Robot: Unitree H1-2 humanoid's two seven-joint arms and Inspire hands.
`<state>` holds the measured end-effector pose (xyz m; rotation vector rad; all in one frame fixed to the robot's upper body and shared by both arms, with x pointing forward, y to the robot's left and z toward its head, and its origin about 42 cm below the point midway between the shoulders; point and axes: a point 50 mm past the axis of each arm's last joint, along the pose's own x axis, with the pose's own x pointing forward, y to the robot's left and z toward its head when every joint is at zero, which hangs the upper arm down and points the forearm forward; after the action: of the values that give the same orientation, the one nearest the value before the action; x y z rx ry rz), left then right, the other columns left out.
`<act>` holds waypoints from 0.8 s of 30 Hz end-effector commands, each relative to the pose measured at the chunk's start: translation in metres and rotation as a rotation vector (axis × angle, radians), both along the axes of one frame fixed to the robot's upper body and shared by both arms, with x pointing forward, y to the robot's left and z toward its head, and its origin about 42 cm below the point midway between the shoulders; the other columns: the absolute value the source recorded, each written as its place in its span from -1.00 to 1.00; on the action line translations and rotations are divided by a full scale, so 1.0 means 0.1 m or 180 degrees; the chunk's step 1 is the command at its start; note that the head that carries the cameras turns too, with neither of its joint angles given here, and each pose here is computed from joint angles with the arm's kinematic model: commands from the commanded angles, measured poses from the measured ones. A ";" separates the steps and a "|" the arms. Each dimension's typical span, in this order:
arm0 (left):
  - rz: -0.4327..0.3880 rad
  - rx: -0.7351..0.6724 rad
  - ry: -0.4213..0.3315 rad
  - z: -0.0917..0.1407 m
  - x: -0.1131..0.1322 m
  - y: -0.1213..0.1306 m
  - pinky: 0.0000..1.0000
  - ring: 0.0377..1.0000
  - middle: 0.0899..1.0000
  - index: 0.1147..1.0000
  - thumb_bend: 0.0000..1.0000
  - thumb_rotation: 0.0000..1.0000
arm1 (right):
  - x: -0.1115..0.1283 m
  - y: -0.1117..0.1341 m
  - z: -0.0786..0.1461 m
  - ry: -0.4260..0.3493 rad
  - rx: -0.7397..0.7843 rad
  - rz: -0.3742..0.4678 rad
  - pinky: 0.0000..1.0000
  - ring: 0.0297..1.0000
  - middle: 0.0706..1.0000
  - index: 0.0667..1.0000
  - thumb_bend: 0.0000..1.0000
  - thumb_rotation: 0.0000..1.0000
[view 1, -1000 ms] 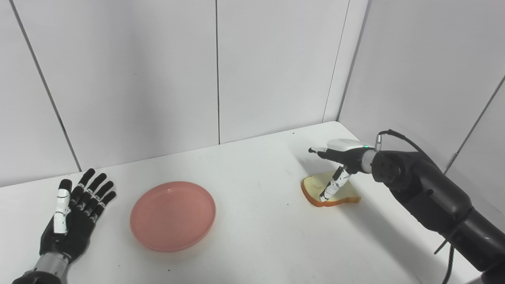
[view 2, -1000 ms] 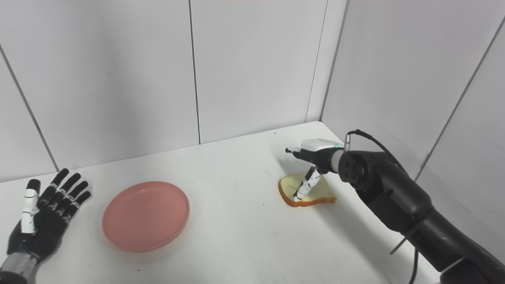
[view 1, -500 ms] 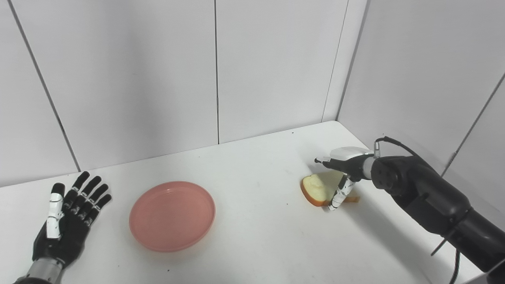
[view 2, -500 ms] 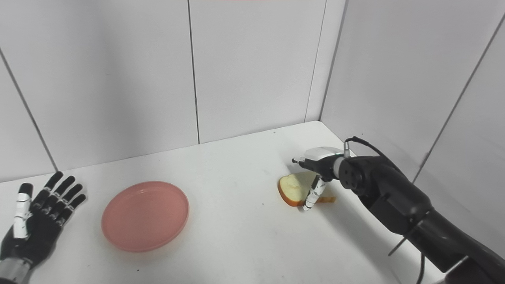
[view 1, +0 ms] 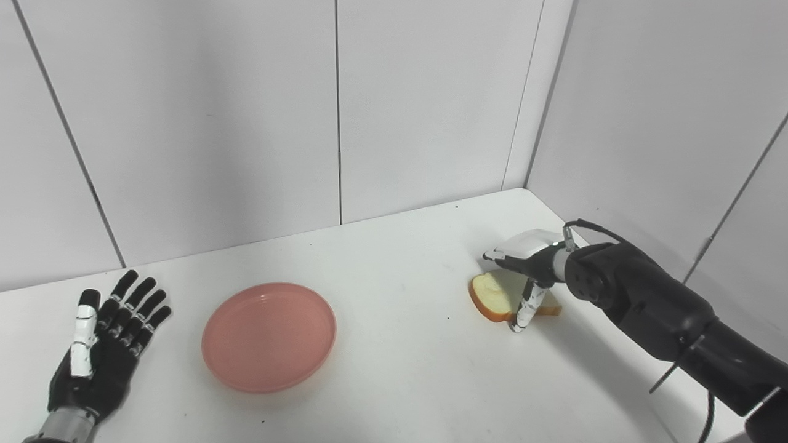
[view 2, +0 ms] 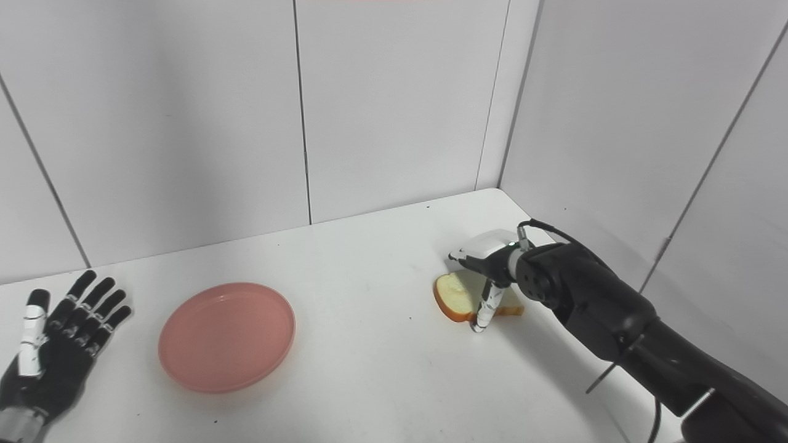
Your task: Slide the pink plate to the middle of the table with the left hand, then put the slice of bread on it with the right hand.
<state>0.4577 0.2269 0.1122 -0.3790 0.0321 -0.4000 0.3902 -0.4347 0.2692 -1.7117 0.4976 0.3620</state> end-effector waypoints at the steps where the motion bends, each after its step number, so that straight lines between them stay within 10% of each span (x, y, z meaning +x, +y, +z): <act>1: 0.0058 0.0074 0.0746 -0.54 -0.34 0.08 0.85 0.85 0.86 0.87 0.56 0.66 | 0.12 -0.02 0.30 -0.0269 -0.0070 0.0072 0.94 1.00 1.00 1.00 1.00 -0.23; 18: 0.0038 0.0110 0.0722 -0.48 -0.39 0.11 0.84 0.85 0.85 0.86 0.57 0.66 | 0.32 0.01 0.13 -0.0217 0.0465 -0.0307 0.23 0.51 0.62 0.75 1.00 -0.63; 24: 0.0011 0.0084 0.0714 -0.46 -0.39 0.12 0.86 0.86 0.87 0.87 0.56 0.65 | 0.39 0.05 0.04 -0.0136 0.0732 -0.0253 0.16 0.21 0.27 0.29 0.73 -0.96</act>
<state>0.4460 0.2291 0.1144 -0.3702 0.0383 -0.4046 0.4281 -0.4336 0.2738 -1.4953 0.4878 0.2763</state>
